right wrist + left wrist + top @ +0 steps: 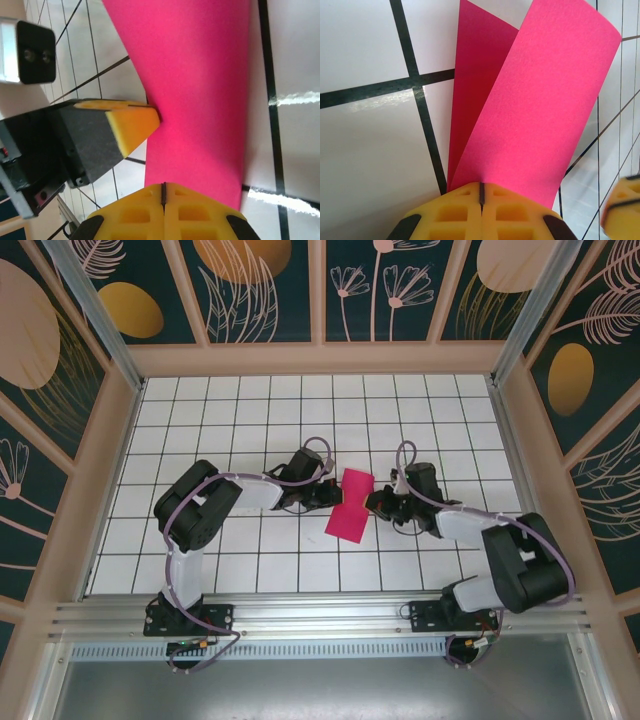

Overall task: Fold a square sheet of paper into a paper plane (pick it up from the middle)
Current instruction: Fold the square sheet of paper in half at the center of the table.

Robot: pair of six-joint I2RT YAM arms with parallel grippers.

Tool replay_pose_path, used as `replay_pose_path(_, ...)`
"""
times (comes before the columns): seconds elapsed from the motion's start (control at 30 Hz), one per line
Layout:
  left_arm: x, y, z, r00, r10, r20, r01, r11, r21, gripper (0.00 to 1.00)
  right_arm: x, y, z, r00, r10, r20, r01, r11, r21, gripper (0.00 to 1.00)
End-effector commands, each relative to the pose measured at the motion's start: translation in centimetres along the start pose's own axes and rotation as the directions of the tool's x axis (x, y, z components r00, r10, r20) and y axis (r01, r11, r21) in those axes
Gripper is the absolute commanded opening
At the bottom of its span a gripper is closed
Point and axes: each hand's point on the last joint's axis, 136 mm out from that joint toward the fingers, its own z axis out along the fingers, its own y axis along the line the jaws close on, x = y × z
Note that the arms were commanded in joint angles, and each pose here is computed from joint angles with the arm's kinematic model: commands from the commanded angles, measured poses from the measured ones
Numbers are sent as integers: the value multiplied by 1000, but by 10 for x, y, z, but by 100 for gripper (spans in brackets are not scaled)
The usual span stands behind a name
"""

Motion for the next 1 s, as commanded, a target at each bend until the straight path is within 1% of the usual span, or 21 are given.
replay_pose_path(0.0, 27, 46, 8, 997, -37, -63, 28, 989, -147, 0, -2, -6, 8, 1000, 3, -14, -3, 1000, -7, 0)
replay_pose_path(0.17, 29, 54, 7, 997, -28, -67, 15, 982, -186, 0, 2, -32, 15, 999, 32, -28, -31, 999, 35, 0)
replay_pose_path(0.27, 29, 53, 9, 997, -28, -71, 15, 984, -179, 0, 9, -47, 17, 998, 47, -52, -43, 995, 86, 0)
replay_pose_path(0.33, 28, 52, 9, 997, -31, -69, 18, 984, -176, 0, 10, -52, 15, 998, 49, -47, -44, 993, 111, 0)
replay_pose_path(0.43, 26, 50, 9, 997, -27, -68, 15, 985, -173, 0, 6, -41, 12, 997, 47, -56, -43, 997, 71, 0)
replay_pose_path(0.57, 25, 49, 7, 998, -22, -65, 10, 985, -174, 0, -15, -7, 3, 1000, -11, -3, 11, 1000, -11, 0)
replay_pose_path(0.63, 26, 50, 8, 997, -24, -67, 12, 985, -174, 0, -24, 1, 1, 1000, -25, 4, 25, 999, -34, 0)
replay_pose_path(0.7, 28, 51, 8, 997, -28, -70, 15, 984, -176, 0, -26, 0, 5, 1000, -18, -8, 18, 999, -42, 0)
replay_pose_path(0.9, 28, 51, 8, 997, -28, -70, 15, 984, -175, 0, -18, -14, 17, 999, 16, -44, -18, 999, -44, 0)
replay_pose_path(0.97, 27, 52, 8, 997, -27, -69, 14, 984, -179, 0, -15, -29, 20, 999, 24, -39, -24, 1000, -4, 0)
